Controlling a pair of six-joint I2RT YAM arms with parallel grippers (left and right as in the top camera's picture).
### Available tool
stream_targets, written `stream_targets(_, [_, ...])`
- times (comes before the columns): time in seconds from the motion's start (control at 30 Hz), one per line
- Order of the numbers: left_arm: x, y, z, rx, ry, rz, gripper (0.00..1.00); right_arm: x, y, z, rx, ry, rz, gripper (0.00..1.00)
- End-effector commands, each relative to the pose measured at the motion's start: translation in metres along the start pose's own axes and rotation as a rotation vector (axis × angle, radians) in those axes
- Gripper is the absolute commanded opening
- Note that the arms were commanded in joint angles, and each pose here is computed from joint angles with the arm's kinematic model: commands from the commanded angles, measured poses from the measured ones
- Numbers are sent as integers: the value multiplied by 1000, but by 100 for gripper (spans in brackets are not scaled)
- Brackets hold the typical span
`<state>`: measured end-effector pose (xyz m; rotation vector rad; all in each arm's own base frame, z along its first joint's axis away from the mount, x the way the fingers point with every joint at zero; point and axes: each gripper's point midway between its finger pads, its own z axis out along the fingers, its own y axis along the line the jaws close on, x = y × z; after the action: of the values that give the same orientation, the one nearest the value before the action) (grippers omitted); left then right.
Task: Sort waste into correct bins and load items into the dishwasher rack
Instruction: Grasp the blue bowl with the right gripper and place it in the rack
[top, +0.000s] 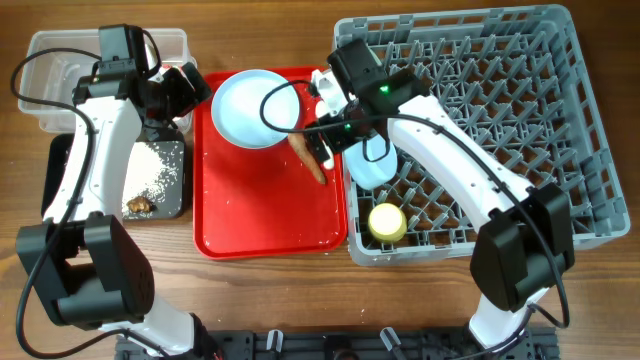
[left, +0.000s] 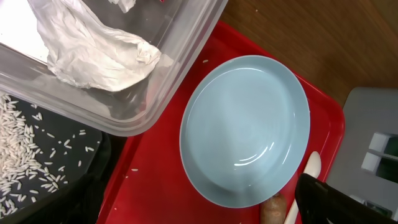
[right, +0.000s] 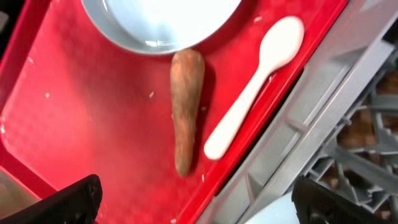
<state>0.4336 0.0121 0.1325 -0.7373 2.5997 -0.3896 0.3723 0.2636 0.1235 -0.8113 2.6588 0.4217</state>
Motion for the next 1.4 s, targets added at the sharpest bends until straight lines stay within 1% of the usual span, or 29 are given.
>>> stream_targets(0.0, [-8, -4, -10, 7, -35, 3, 100, -30, 4, 0, -38, -100, 97, 100])
stream_targets(0.07, [-8, -4, -10, 7, -35, 3, 100, -42, 4, 0, -41, -153, 94, 98])
stream_targets(0.13, [-8, -4, -10, 7, -35, 3, 100, -47, 2, 9, -41, -175, 124, 89])
stream_targets(0.17, [-8, -4, -10, 7, -35, 3, 100, -52, -7, 26, -22, -186, 143, 84])
stream_targets(0.23, [-8, -4, -10, 7, -35, 3, 100, -56, -18, 51, 14, -196, 163, 81])
stream_targets(0.33, [-8, -4, -10, 7, -35, 3, 100, -55, -35, 70, 85, -197, 168, 79])
stream_targets(0.47, [-8, -4, -10, 7, -36, 3, 100, -46, -73, 74, 287, -182, 191, 78])
stream_targets(0.63, [-8, -4, -10, 7, -35, 3, 100, -26, -116, 74, 344, -125, 266, 78])
stream_targets(0.73, [-8, -4, -10, 7, -35, 3, 100, -18, -139, 69, 344, -107, 306, 77])
stream_targets(0.8, [-8, -4, -10, 7, -35, 3, 100, -19, -134, 70, 296, -101, 253, 78])
stream_targets(0.87, [-8, -4, -10, 7, -35, 3, 100, -26, -110, 63, 176, -107, 203, 78])
stream_targets(0.93, [-8, -4, -10, 7, -35, 3, 100, -28, -78, 37, 42, -98, 195, 79])
stream_targets(1.0, [-8, -4, -10, 7, -35, 3, 100, -24, -44, 4, -49, -83, 169, 79])
stream_targets(1.07, [-8, -4, -10, 7, -35, 3, 100, -13, -22, -18, -55, -52, 130, 79])
stream_targets(1.1, [-8, -4, -10, 7, -36, 3, 100, 0, -6, -24, -68, -2, 117, 79])
stream_targets(1.23, [-8, -4, -10, 7, -35, 3, 100, 33, 23, -15, -65, 139, 107, 79])
stream_targets(1.27, [-8, -4, -10, 7, -35, 3, 100, 38, 23, -12, -22, 158, 146, 79])
stream_targets(1.3, [-8, -4, -10, 7, -35, 3, 100, 48, 16, -9, 66, 183, 237, 79])
stream_targets(1.37, [-8, -4, -10, 7, -35, 3, 100, 63, 7, -2, 148, 213, 325, 79])
